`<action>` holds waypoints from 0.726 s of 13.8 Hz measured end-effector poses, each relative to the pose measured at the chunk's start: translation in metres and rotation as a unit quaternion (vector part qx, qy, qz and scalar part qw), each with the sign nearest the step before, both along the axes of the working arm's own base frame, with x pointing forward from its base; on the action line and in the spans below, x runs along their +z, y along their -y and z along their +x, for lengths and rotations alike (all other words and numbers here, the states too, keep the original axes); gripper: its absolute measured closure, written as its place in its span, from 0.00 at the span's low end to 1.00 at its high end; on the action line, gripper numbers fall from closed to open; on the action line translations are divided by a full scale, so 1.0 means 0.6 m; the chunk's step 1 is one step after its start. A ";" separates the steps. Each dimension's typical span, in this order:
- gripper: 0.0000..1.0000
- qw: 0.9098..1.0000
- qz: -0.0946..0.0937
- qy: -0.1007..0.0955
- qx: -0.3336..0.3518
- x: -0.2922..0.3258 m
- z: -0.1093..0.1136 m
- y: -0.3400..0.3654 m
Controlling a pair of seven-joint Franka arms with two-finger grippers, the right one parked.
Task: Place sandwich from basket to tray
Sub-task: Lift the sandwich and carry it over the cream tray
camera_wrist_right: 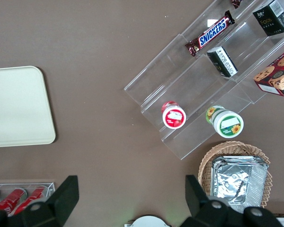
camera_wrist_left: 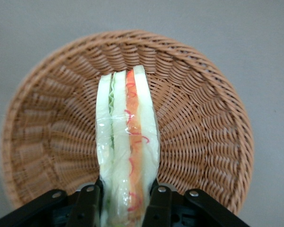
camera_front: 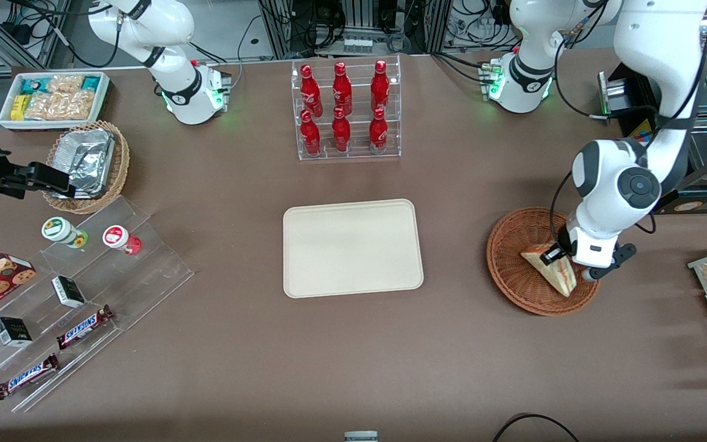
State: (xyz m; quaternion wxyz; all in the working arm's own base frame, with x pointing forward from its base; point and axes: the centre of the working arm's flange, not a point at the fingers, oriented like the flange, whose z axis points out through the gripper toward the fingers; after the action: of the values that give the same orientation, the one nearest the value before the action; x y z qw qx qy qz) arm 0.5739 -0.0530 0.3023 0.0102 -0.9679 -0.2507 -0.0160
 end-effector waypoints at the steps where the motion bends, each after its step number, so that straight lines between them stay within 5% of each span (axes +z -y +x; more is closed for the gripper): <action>1: 0.73 1.000 0.004 -0.005 -0.014 0.036 0.009 0.025; 3: 0.82 0.999 0.004 -0.004 -0.050 0.107 0.024 0.101; 10: 0.82 0.983 -0.011 0.010 -0.184 0.135 -0.004 0.404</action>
State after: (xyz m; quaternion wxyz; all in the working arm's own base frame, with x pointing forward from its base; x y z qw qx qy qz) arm 0.5717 -0.2955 0.3830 -0.0062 -0.9973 -0.0685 -0.0247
